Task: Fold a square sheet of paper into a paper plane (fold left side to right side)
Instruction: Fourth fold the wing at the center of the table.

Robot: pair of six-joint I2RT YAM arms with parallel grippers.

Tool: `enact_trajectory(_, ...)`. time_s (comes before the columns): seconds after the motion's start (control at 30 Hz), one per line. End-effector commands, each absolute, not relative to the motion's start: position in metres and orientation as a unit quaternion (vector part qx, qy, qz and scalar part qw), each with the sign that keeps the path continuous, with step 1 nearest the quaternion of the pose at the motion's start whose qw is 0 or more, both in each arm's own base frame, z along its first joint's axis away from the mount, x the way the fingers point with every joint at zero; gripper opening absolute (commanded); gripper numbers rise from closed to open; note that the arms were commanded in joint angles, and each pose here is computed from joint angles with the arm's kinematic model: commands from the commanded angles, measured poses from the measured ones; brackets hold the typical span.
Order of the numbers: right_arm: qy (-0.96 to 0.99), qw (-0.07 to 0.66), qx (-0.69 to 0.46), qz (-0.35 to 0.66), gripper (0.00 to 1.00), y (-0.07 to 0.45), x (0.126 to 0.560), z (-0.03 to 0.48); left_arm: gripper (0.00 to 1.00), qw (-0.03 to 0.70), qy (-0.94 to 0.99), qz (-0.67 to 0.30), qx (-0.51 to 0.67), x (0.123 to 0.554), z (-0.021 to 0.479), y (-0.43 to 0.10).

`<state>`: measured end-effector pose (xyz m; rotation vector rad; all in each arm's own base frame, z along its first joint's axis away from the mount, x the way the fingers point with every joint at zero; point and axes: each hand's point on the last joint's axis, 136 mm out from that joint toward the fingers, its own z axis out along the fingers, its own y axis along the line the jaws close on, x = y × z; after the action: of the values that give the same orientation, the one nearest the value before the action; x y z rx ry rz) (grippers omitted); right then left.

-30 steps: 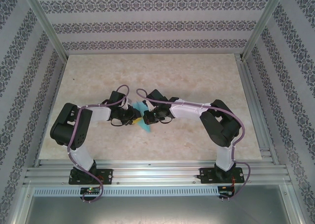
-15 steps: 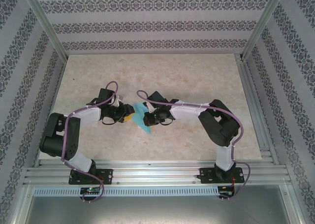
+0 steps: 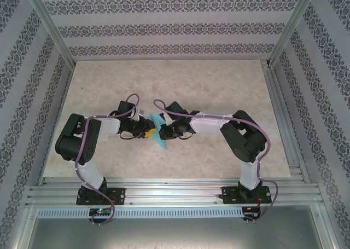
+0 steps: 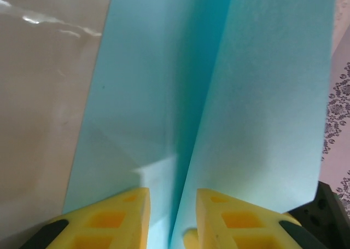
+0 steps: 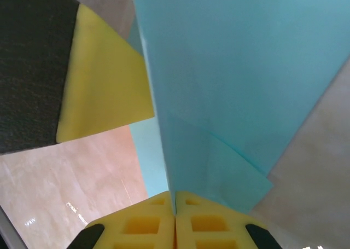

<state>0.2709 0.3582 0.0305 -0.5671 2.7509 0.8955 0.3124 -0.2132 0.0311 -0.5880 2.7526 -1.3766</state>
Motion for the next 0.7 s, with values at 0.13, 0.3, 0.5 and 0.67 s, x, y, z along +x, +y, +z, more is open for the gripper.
enact_trajectory(0.13,0.925,0.095,-0.180,0.321,0.14,0.358,0.275,0.032,0.28,0.015,0.876,-0.447,-0.178,0.328,0.030,-0.225)
enact_trajectory(0.3,0.925,0.099,-0.174,0.323,0.21,0.355,0.280,0.040,0.28,0.005,0.882,-0.432,-0.187,0.323,0.016,-0.222)
enact_trajectory(0.5,0.926,0.105,-0.162,0.325,0.31,0.347,0.290,0.052,0.29,-0.002,0.890,-0.416,-0.187,0.319,0.007,-0.221)
enact_trajectory(0.67,0.922,0.104,-0.165,0.336,0.37,0.351,0.294,0.062,0.29,-0.008,0.897,-0.402,-0.185,0.315,0.001,-0.218)
